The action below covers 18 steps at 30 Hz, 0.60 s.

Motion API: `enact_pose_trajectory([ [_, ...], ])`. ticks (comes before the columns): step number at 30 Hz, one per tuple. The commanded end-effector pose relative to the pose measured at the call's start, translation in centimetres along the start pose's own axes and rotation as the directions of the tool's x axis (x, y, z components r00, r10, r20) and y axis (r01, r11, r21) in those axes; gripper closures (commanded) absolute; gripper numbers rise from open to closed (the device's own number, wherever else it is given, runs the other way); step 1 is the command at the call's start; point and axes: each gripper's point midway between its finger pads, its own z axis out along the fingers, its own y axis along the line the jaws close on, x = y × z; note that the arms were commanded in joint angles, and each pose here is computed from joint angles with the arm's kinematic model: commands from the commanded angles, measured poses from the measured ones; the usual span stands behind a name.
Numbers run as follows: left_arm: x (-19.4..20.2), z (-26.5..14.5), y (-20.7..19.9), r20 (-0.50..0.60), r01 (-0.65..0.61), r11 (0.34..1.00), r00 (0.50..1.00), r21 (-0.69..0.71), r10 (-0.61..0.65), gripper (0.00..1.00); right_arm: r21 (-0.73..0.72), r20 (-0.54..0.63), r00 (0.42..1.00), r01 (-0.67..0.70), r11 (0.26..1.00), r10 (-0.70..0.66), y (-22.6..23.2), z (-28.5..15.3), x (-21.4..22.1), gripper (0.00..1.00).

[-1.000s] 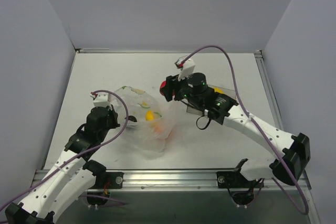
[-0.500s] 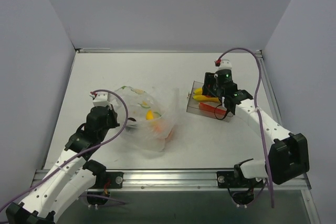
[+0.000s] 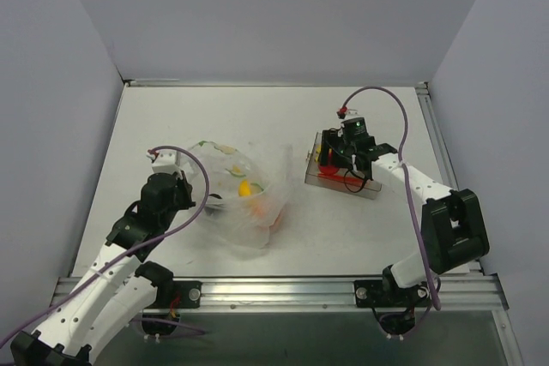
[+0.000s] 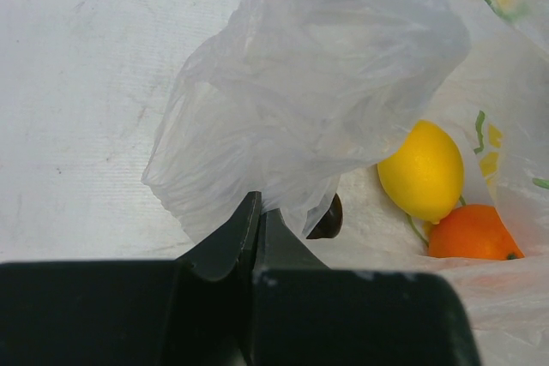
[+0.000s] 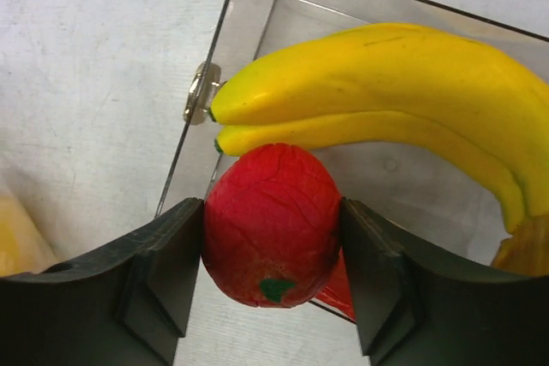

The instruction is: Untie the knot of the plastic bag and take out the fruit

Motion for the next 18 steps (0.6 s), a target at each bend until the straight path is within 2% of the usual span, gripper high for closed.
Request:
enact_pose_trajectory([
  [1,-1.6,0.1,-0.8,0.054,0.012,0.999,0.998,0.037,-0.014,1.00,-0.082,0.061,0.998,0.023,0.996,-0.018,2.2,-1.9,-1.7,0.36],
  [2,-1.6,0.0,-0.8,0.056,0.013,0.999,0.998,0.039,-0.015,1.00,-0.087,0.065,0.998,0.033,0.996,-0.028,2.5,-2.3,-1.9,0.26],
  [5,-1.7,0.0,-0.9,0.058,0.015,0.999,0.998,0.049,-0.017,1.00,-0.091,0.092,0.993,0.076,0.993,-0.068,3.5,-3.8,-2.6,0.13],
  [11,-1.8,0.0,-1.0,0.060,0.017,0.998,0.998,0.058,-0.020,1.00,-0.118,0.190,0.976,0.135,0.984,-0.111,6.4,-7.7,-5.2,0.11],
  [14,-1.8,0.0,-1.1,0.060,0.019,0.998,0.998,0.061,-0.023,1.00,-0.205,0.238,0.962,0.182,0.962,-0.131,10.2,-10.1,-6.2,0.14],
  [18,-1.8,-0.1,-1.1,0.062,0.020,0.998,0.998,0.063,-0.024,1.00,-0.344,0.274,0.943,0.278,0.897,-0.187,16.6,-12.8,-5.6,0.17],
])
